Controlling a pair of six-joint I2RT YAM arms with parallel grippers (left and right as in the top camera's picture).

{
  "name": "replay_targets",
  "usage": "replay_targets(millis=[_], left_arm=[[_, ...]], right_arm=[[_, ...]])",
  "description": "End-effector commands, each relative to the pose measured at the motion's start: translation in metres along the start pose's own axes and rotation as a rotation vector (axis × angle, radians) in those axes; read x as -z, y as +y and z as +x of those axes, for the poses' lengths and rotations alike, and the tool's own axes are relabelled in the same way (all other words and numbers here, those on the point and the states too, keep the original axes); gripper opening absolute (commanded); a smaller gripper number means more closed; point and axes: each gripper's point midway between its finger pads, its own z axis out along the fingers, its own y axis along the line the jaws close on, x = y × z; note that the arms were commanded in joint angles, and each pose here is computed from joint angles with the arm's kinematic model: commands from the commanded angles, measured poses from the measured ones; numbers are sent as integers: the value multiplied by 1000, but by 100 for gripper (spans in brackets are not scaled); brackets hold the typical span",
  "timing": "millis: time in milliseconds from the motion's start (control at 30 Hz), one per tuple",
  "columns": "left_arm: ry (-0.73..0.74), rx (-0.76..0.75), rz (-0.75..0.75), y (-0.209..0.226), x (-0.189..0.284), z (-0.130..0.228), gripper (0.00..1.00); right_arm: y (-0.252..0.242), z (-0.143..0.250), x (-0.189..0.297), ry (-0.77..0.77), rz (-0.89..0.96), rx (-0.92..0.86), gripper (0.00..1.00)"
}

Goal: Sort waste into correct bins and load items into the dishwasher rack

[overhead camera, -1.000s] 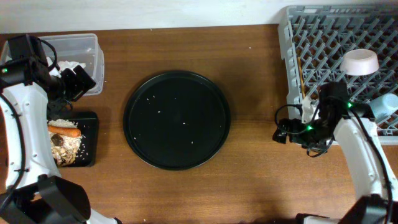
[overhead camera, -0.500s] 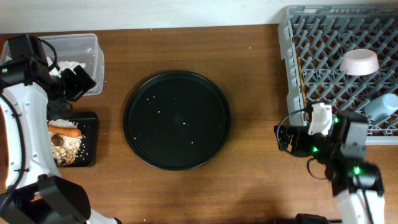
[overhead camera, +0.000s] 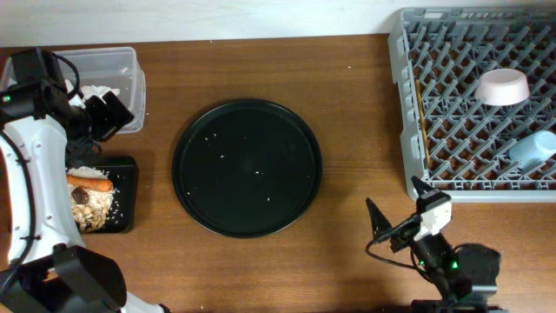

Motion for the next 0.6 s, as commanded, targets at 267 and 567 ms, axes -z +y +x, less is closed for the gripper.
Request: replay_targets(millis=[267, 567], left_arm=[[-27, 9, 8, -1, 11, -1, 99], [-27, 9, 8, -1, 11, -1, 99]], right_arm=[[-17, -22, 18, -134, 151, 62, 98], [-23, -3, 6, -190, 164, 83, 98]])
